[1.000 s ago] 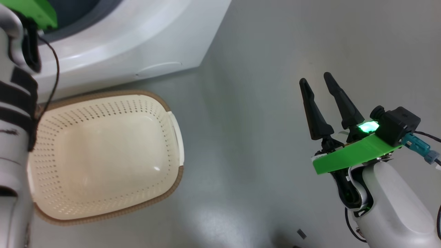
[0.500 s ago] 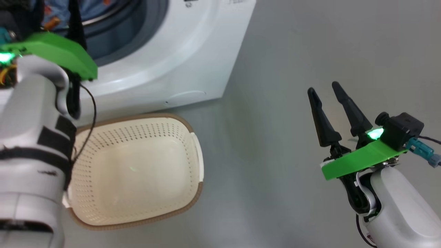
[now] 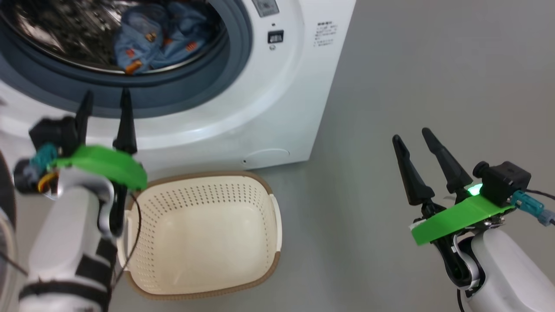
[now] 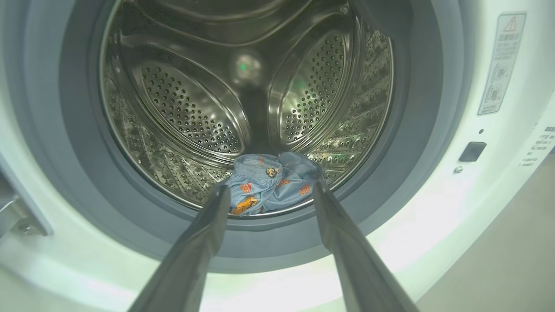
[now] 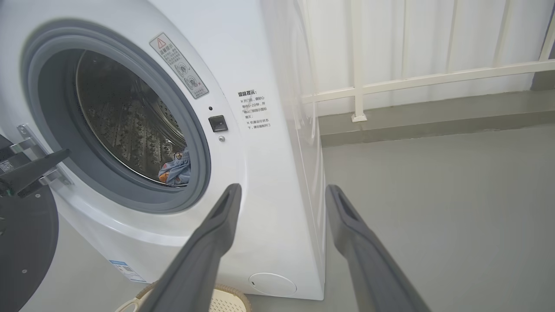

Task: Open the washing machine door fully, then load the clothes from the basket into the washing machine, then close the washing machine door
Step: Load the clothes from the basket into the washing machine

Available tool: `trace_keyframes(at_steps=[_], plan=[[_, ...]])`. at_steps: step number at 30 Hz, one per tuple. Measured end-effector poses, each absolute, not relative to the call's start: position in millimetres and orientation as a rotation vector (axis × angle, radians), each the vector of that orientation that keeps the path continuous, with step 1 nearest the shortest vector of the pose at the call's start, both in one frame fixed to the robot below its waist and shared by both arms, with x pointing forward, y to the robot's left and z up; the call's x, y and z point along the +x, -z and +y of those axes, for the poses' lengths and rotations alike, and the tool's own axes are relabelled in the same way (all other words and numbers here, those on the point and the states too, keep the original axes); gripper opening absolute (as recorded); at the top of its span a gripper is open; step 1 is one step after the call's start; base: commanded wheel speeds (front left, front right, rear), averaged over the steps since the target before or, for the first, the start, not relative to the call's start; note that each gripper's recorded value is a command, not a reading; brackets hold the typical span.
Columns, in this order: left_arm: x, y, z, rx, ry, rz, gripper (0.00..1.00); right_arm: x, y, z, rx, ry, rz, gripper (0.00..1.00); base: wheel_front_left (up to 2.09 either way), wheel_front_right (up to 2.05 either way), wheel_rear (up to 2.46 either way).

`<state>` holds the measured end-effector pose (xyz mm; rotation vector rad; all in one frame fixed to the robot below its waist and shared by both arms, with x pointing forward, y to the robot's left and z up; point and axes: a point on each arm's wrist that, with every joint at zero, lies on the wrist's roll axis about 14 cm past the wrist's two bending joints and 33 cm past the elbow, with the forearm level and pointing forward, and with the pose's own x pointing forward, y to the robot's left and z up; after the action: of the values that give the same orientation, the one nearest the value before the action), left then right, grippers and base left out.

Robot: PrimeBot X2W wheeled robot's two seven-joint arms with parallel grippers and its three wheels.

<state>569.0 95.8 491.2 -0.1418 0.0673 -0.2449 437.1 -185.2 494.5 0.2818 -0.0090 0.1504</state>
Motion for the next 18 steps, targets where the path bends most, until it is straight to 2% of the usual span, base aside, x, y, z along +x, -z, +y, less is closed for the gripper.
trace_keyframes(at_steps=[18], plan=[[455, -497, 158, -0.199, 0.101, -0.015, 1.00, 415, -515, -161, 0.296, -0.222, -0.047, 1.00, 0.00, 0.00, 0.00]])
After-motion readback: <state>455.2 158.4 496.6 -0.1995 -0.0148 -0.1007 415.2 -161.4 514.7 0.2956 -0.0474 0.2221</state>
